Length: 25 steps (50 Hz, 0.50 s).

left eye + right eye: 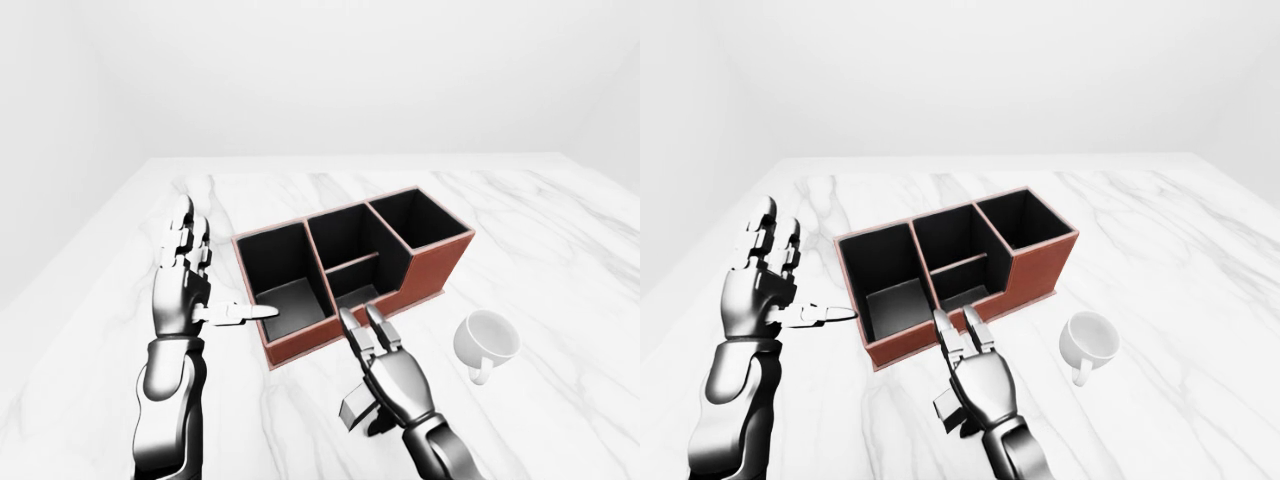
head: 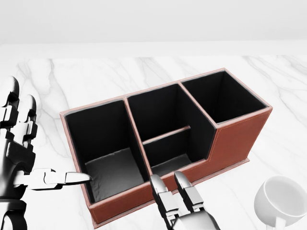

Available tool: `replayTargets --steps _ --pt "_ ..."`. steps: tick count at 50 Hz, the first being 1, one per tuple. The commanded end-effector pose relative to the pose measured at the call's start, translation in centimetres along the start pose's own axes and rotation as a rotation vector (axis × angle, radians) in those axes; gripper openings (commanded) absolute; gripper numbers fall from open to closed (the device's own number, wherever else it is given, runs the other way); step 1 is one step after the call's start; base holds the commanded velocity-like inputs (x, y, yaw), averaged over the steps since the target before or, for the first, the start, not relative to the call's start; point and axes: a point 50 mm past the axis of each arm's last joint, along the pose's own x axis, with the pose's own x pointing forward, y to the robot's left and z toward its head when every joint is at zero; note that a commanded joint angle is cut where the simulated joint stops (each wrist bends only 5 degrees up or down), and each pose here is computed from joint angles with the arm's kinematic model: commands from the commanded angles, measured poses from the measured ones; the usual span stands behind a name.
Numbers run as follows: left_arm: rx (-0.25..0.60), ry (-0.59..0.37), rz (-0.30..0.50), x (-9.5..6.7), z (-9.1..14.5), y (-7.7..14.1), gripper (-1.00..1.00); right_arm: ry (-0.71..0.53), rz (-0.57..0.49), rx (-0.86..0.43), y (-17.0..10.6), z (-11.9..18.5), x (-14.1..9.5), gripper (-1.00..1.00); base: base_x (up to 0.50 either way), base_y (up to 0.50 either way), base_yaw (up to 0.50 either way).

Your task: Pick up the book and place it in the front compartment of the caddy.

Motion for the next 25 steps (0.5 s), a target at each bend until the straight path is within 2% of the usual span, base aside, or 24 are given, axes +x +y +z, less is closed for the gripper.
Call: replayTargets --steps 1,25 --pt "0.000 0.001 0.000 -0.02 -0.01 0.00 1.00 0.003 0.005 -0.001 0.28 -0.07 -0.02 1.00 0.00 0.00 0.00" --pt "0.002 -0.005 0.001 0.00 0.12 0.02 1.00 0.010 0.011 -0.006 0.72 -0.33 0.06 1.00 0.00 0.00 0.00"
